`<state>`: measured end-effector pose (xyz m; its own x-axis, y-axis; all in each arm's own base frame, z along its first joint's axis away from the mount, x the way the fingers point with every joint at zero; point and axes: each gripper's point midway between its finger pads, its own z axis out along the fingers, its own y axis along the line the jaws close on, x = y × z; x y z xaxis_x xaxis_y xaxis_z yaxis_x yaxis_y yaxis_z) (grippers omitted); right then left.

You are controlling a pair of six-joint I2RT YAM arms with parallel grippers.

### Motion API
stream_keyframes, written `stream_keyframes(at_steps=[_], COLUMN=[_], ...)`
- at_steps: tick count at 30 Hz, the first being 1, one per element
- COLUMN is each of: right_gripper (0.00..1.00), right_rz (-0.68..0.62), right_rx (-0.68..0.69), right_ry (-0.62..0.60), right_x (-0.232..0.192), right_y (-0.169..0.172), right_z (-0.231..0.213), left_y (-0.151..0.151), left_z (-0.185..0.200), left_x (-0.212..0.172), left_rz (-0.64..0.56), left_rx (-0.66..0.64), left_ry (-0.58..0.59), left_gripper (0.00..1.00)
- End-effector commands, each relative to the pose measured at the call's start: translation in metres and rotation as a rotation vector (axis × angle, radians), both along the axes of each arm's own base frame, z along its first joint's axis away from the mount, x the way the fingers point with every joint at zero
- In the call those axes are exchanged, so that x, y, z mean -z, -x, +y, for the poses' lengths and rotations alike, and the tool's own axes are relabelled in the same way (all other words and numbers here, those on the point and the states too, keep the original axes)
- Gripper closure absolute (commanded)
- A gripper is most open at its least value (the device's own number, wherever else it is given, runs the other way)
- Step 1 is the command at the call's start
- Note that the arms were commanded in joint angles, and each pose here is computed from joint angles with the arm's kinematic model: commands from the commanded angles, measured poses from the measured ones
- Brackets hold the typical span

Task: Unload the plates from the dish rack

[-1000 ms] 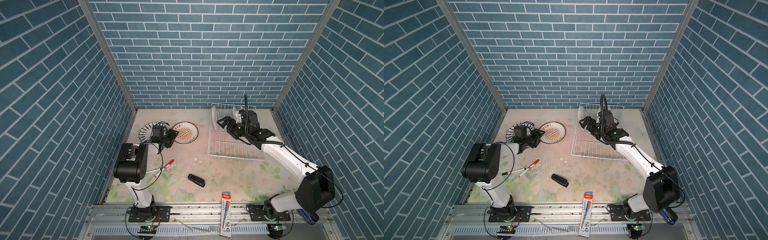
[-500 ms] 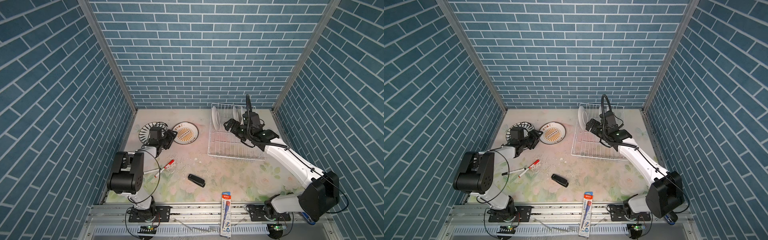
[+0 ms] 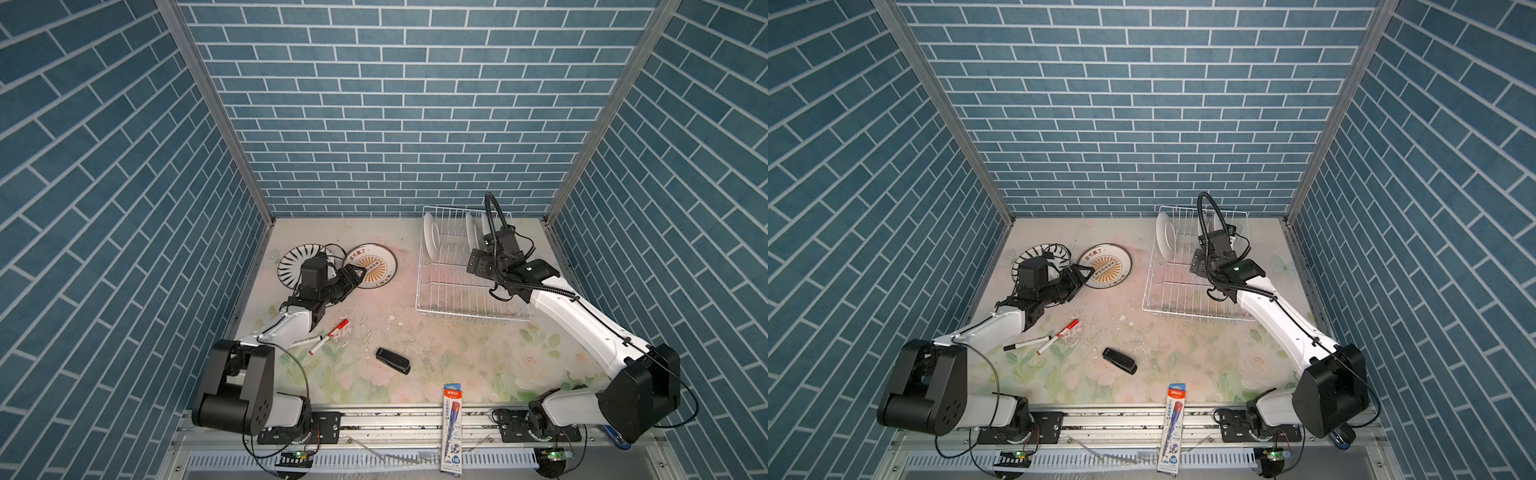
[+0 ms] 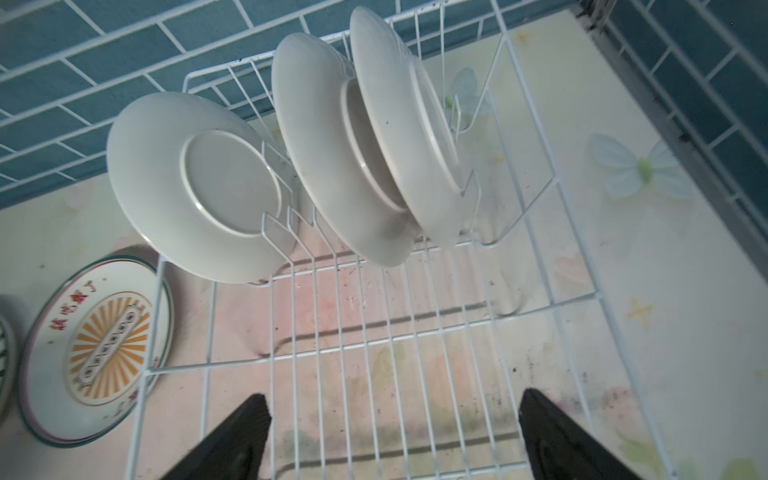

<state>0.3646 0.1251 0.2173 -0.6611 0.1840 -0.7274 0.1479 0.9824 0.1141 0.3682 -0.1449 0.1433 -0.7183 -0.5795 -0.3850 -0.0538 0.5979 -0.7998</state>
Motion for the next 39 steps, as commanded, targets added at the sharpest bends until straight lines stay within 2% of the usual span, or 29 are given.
stream_keyframes(at_steps=[1,11,23,28,39], right_gripper=[0.09,0.26,0.21,0.21,0.22], right_rz=[-0.039,-0.031,-0.013,-0.014,0.013], right_rx=[-0.003,-0.077,-0.006,-0.012,-0.016], right_ry=[0.164,0.340,0.623,0.658,0.632], right_x=[-0.018,-0.018,-0.009,-0.005,0.013], right_y=[-0.008,-0.043,-0.090,-0.102,-0.127], right_z=[-0.017,-0.008,-0.018,-0.018,-0.020], left_y=[0.014,0.027,0.032,0.032,0.027], left_z=[-0.007,-0.014,-0.014,-0.013,-0.016], left_x=[0.001,-0.027,-0.021,-0.020,-0.016], left_rz=[-0.020,-0.082,-0.061,-0.061,-0.045], left_rx=[0.037,0.061,0.073,0.070,0.077], left_ry=[-0.049,-0.077,-0.086,-0.091,-0.093], left_gripper=[0.26,0.25,0.24,0.24,0.24])
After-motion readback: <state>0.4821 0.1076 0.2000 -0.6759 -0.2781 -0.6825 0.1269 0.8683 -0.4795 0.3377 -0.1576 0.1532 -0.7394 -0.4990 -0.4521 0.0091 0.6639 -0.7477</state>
